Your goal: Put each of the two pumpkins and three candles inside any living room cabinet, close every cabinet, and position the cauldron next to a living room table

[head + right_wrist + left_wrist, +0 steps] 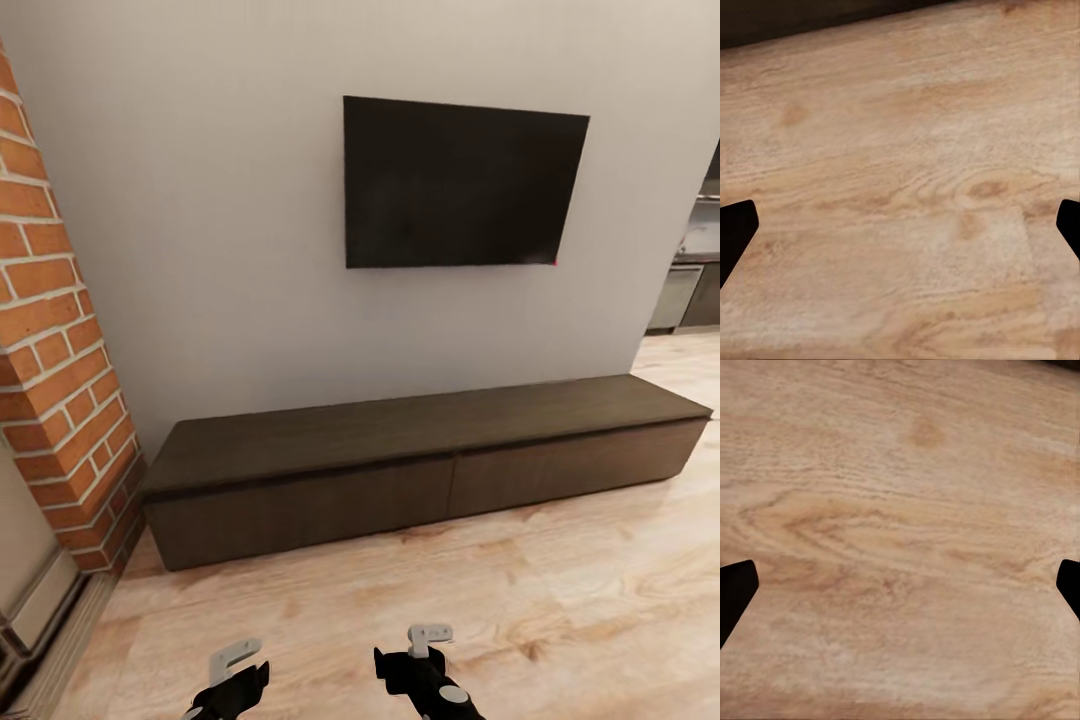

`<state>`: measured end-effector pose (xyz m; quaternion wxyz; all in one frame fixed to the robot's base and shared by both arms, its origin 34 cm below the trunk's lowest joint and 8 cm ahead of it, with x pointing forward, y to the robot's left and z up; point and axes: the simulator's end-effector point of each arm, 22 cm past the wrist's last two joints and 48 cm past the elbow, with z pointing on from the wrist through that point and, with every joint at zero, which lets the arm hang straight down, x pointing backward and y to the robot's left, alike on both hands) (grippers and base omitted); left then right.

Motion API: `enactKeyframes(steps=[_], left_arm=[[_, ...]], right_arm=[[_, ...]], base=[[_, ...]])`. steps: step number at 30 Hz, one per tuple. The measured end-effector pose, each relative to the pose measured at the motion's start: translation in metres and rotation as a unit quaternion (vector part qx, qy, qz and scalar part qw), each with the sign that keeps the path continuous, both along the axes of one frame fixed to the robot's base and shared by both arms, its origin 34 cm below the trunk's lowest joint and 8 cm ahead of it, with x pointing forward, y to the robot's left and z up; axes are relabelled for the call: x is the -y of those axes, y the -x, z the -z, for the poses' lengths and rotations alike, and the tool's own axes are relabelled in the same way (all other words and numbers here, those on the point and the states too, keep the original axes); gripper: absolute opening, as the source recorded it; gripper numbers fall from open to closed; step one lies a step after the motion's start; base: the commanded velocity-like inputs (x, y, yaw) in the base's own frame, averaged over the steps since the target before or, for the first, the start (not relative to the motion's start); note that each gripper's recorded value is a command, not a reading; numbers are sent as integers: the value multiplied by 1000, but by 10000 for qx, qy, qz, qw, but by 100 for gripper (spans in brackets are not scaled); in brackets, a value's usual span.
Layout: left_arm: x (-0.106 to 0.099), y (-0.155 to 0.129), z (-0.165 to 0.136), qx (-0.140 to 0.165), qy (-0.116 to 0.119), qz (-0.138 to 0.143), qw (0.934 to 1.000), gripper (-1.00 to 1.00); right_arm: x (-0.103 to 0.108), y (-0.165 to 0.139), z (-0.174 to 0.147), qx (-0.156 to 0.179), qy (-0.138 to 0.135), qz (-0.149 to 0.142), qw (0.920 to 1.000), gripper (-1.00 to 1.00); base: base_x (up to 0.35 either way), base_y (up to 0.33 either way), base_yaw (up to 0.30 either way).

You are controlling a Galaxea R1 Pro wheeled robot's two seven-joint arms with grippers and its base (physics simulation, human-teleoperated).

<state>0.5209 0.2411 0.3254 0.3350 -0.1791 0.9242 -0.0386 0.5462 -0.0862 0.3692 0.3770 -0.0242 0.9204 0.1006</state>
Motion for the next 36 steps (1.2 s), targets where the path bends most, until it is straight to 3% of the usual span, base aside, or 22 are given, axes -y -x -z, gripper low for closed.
enactKeyframes(steps=[13, 36], left_arm=[[0, 0, 0, 3, 1, 0, 10000, 100], [0, 0, 0, 9, -8, 3, 10000, 100]], right_arm=[[-1, 0, -1, 14, -26, -17, 10000, 100], [-1, -2, -3, 47, -40, -2, 10000, 100]], base=[[156, -38, 260], [168, -43, 9]])
